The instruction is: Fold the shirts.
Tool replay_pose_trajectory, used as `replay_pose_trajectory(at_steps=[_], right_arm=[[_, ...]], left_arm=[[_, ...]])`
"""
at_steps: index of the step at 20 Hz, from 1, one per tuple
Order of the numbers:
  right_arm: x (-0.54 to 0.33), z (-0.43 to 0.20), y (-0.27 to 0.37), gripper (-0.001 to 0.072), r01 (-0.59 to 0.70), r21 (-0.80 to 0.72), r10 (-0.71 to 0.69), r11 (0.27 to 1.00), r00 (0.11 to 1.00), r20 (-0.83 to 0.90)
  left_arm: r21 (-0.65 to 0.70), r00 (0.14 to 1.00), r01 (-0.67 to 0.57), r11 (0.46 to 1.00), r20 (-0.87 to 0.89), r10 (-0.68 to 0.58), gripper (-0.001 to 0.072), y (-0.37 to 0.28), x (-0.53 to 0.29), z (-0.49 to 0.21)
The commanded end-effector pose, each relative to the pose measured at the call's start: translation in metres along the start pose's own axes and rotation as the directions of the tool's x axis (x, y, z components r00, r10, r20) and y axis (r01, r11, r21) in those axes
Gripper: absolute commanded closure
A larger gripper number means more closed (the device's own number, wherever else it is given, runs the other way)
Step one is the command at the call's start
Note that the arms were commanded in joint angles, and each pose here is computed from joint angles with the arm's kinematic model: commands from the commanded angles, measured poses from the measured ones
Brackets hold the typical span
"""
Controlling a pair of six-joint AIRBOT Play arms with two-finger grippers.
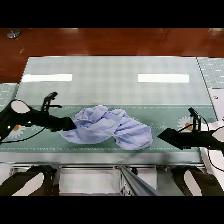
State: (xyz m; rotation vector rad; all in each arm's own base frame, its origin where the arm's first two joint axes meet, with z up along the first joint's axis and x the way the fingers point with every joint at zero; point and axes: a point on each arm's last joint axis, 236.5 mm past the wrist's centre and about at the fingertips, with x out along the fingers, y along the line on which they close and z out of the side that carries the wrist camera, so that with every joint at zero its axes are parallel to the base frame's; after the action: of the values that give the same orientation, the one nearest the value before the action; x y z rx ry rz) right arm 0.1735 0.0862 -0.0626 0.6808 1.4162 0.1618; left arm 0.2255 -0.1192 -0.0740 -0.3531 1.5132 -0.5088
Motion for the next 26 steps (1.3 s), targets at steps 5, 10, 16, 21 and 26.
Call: replay_pose_trajectory(at_steps=[5, 10, 16, 21, 26], right_arm=[[0.020, -0.016, 0.034, 0.0100, -0.081, -0.033, 0.080, 0.996, 0.997, -0.023], [0.045, -0.007, 0.053, 0.0100, -0.107, -0.022, 0.107, 0.994, 0.994, -0.009], [0.050, 0.023, 0.091, 0.0689, -0.130, -0.191, 0.116, 0.973, 0.990, -0.084], [-0.103, 0.146, 0.193, 0.0690, 0.069, -0.490, 0.104, 0.869, 0.943, 0.317], [-0.338, 0.151, 0.301, 0.0690, 0.231, -0.608, 0.330, 0.759, 0.669, 0.666]], left_arm=[[0.111, 0.995, 0.067, 0.992, -0.078, -0.059, 0.0686, -0.015, 0.017, 0.000], [0.095, 0.994, 0.104, 0.990, -0.047, -0.100, 0.0686, -0.026, 0.014, 0.009], [0.134, 0.993, 0.115, 0.984, -0.001, -0.116, 0.0686, -0.038, -0.005, 0.029], [0.337, 0.828, 0.140, 0.931, 0.475, -0.297, 0.0687, -0.132, -0.174, 0.141], [0.437, 0.414, -0.170, 0.883, 0.845, -0.339, 0.0687, -0.212, -0.397, 0.153]])
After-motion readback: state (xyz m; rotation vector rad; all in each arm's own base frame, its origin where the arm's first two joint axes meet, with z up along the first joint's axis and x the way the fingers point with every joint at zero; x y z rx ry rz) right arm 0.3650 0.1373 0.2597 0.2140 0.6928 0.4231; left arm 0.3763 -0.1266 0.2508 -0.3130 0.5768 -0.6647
